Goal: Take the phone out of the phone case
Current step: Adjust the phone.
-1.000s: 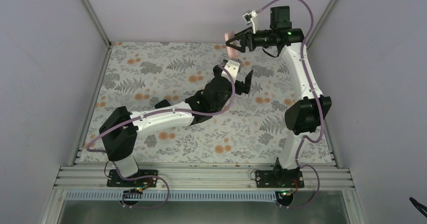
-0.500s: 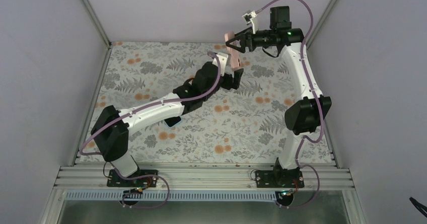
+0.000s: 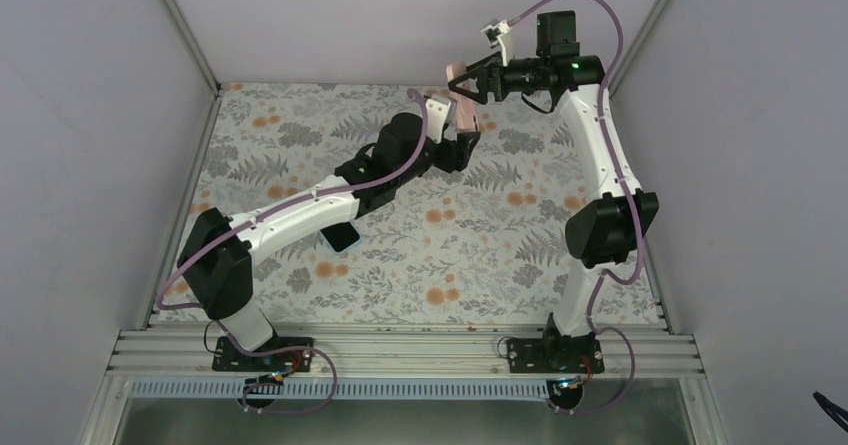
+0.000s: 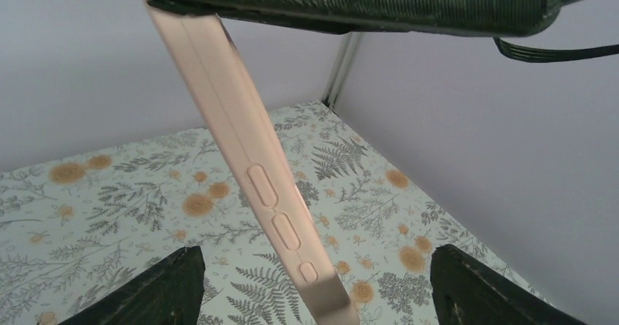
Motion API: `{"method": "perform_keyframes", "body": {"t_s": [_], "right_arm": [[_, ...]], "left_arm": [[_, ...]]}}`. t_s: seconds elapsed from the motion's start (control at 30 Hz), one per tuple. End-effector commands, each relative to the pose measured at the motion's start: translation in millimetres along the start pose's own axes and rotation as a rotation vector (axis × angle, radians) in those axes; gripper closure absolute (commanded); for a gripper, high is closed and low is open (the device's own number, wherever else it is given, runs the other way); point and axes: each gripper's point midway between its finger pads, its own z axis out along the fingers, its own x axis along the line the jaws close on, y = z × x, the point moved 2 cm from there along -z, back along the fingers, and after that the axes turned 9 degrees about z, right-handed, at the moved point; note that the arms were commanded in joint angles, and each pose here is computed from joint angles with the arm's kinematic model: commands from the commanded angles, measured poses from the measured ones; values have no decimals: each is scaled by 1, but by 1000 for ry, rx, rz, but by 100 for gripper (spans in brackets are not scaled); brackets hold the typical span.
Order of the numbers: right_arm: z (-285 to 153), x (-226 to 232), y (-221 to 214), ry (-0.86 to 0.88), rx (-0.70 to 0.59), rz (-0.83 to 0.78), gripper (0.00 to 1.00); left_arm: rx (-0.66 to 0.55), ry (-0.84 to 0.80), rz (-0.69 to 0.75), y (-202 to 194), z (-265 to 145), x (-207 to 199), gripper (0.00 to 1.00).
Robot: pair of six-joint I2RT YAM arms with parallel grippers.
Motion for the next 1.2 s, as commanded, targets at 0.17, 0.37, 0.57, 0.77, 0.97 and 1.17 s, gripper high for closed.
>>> {"method": "perform_keyframes", "body": {"t_s": [0.17,0.37,0.57,0.77,0.97,1.17], "right_arm": [[-15,28,20,24,-55,-90,53],[-14,28,18,31,-51,-82,53],[-15,30,17,31,-51,-83,53],[-15,30,17,34,-52,-85,53],[-14,29,16,34,-49,-82,53],[-13,27,14,32,-47,-75,54]], "left_arm": [[-14,-24,-13,6,2,-5,38],[-39,-4,-8,4,3,-1,51],[-45,-15,-8,7,6,-3,64],[-34,-50,-5,5,8,-9,82],[-39,-52,-4,6,8,-9,88],[-41,-51,-3,9,11,-10,82]]}}
